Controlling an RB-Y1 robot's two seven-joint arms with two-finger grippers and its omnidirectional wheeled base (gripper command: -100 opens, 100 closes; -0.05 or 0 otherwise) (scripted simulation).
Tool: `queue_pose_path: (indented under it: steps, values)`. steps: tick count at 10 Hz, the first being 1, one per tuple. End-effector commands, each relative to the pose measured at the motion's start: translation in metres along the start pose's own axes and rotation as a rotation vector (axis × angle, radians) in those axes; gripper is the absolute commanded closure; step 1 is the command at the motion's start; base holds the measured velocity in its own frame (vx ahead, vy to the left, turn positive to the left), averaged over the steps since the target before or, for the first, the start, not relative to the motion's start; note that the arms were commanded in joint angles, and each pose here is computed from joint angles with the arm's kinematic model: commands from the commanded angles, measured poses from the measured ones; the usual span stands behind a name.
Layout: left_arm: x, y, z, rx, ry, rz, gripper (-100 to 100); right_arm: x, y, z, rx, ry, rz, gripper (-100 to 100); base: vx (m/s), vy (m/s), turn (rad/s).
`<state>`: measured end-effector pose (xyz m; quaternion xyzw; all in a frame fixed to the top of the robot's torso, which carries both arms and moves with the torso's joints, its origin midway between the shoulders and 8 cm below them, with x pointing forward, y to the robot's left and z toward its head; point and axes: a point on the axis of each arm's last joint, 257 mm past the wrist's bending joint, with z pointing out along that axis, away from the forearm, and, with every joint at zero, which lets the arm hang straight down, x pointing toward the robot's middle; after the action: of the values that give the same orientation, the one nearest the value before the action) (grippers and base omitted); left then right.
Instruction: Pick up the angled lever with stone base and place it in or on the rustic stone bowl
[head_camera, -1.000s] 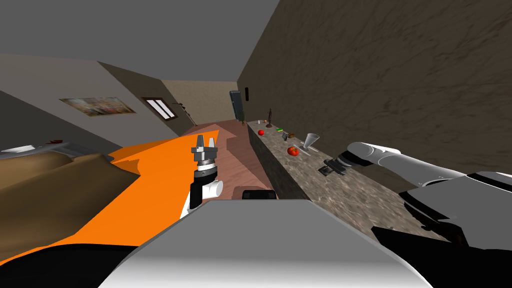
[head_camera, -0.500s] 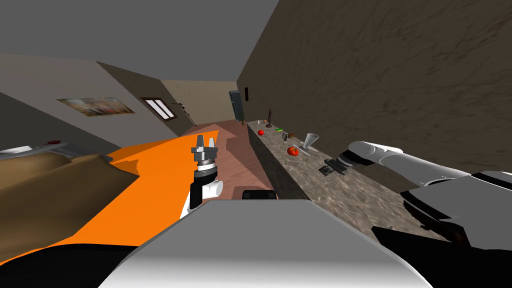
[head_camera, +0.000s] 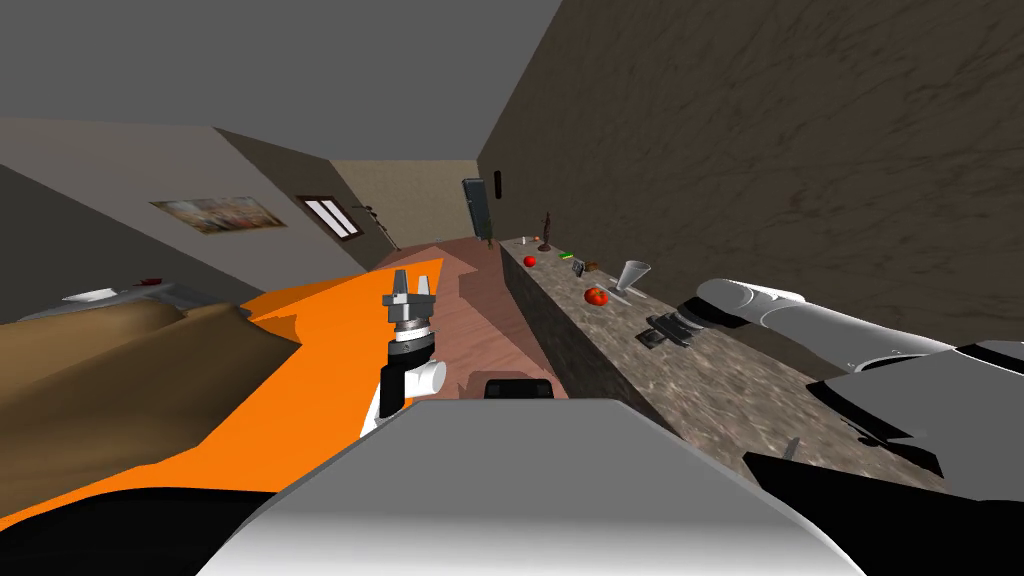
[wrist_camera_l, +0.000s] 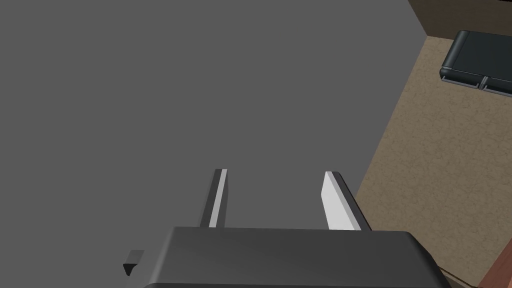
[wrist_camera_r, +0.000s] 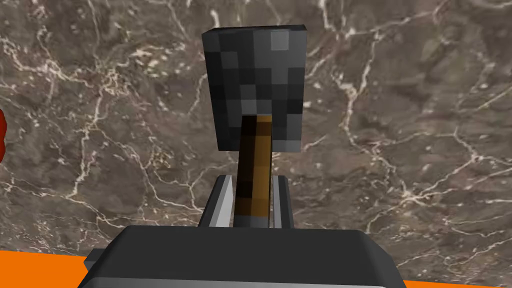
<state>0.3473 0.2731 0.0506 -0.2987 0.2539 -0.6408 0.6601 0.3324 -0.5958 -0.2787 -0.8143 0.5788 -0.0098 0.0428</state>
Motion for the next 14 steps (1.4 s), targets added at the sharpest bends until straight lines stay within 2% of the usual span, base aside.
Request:
queue_pose_path:
  steps: [1, 3, 6, 10, 13, 14]
  values:
    - [0.0, 0.0, 0.0, 0.0, 0.0, 0.0, 0, -0.008, -0.002, -0.001, -0.002, -0.026, -0.015, 100, -0.208, 0.197, 0.088]
    - [0.0, 0.0, 0.0, 0.0, 0.0, 0.0, 0, -0.015, 0.0, -0.005, -0.007, -0.053, -0.025, 100, -0.243, 0.155, 0.115]
    - [0.0, 0.0, 0.0, 0.0, 0.0, 0.0, 0, -0.024, 0.009, -0.013, -0.025, -0.092, -0.013, 100, -0.295, 0.078, 0.17]
    - [0.0, 0.0, 0.0, 0.0, 0.0, 0.0, 0, -0.03, 0.023, -0.024, -0.049, -0.125, 0.038, 100, -0.267, 0.01, 0.172]
    - [0.0, 0.0, 0.0, 0.0, 0.0, 0.0, 0, -0.032, 0.04, -0.035, -0.076, -0.15, 0.125, 100, -0.308, -0.067, 0.324]
    - [0.0, 0.0, 0.0, 0.0, 0.0, 0.0, 0, -0.032, 0.04, -0.035, -0.076, -0.15, 0.125, 100, -0.216, -0.064, 0.178]
